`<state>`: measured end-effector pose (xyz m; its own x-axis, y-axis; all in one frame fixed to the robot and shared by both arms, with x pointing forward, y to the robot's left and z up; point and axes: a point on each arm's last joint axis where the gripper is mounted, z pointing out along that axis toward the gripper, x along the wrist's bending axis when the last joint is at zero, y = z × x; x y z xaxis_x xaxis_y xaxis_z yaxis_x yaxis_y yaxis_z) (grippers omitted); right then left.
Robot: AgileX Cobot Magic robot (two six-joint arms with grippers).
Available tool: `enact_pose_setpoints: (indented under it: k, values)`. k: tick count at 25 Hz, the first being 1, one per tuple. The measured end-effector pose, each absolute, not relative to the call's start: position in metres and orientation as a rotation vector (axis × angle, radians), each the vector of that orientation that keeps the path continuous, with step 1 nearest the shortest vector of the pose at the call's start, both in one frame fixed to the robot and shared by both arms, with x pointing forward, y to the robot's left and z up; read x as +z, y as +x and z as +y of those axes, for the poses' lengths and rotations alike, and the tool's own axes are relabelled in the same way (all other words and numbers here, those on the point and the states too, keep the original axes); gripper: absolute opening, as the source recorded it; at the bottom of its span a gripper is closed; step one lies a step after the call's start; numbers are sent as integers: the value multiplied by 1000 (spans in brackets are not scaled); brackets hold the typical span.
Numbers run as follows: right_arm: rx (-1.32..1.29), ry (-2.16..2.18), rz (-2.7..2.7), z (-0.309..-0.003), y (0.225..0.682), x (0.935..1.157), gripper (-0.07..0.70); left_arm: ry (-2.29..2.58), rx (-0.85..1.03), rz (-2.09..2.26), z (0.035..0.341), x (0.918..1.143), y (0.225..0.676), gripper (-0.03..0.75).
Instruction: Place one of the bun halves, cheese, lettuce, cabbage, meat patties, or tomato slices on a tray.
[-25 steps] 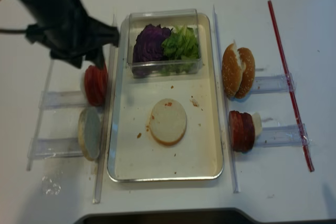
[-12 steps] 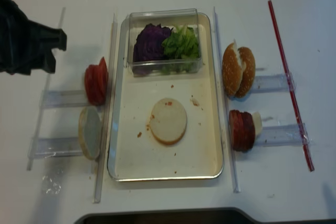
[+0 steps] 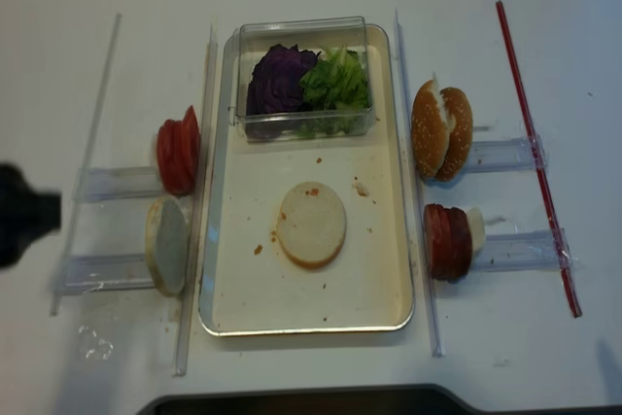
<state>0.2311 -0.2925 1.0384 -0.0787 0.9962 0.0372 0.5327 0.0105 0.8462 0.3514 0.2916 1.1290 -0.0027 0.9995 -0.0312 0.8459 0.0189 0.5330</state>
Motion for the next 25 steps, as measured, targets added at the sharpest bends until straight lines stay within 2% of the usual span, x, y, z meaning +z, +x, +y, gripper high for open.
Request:
enact_pose_setpoints:
  k: [8, 17, 25]
  values:
    - [965, 1583, 1675, -293, 231, 1038, 556, 1846, 659, 1737, 300, 1102, 278, 338]
    - [965, 1583, 1675, -293, 231, 1038, 556, 1799, 739, 1652, 305, 1048, 240, 327]
    - [965, 1583, 1675, -293, 231, 1038, 556, 1703, 833, 1556, 306, 1039, 228, 307]
